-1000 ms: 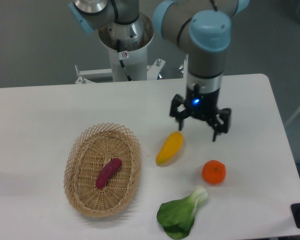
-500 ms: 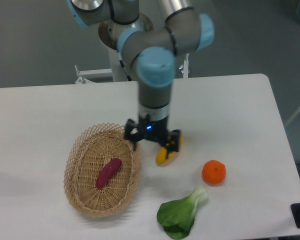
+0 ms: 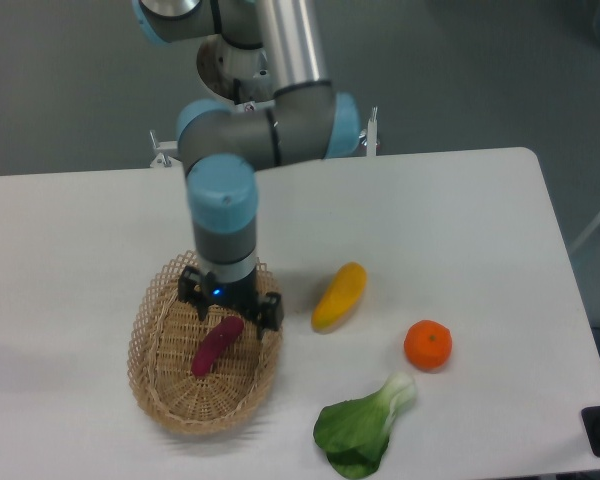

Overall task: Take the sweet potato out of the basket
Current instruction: 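Lower the gripper onto the purple sweet potato and close on it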

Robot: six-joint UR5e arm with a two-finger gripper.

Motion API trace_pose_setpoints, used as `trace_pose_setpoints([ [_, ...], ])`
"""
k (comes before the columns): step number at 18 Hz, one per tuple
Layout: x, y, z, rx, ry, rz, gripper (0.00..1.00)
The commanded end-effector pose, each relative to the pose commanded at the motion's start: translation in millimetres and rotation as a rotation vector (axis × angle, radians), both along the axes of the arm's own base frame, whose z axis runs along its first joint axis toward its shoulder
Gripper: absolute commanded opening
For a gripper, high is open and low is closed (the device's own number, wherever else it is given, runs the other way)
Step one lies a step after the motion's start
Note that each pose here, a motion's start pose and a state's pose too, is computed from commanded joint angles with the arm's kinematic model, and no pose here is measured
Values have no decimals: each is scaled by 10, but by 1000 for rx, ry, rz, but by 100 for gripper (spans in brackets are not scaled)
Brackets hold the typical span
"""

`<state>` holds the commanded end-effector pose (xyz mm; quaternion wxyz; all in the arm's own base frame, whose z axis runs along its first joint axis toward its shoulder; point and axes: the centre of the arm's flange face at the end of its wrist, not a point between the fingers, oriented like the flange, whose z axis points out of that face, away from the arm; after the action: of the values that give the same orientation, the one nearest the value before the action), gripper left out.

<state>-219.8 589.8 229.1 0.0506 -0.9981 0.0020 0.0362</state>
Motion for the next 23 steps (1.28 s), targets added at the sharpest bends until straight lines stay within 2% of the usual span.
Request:
trace_pose_setpoints([
  [9, 39, 55, -184, -13, 0, -32, 99],
  [10, 33, 64, -181, -12, 1, -32, 89],
  [11, 36, 59, -178, -12, 1, -35, 71],
  [12, 39, 58, -170, -12, 1, -44, 49],
  [13, 41, 54, -176, -14, 1, -56, 39],
  [23, 45, 48, -112, -8, 9, -82, 28],
])
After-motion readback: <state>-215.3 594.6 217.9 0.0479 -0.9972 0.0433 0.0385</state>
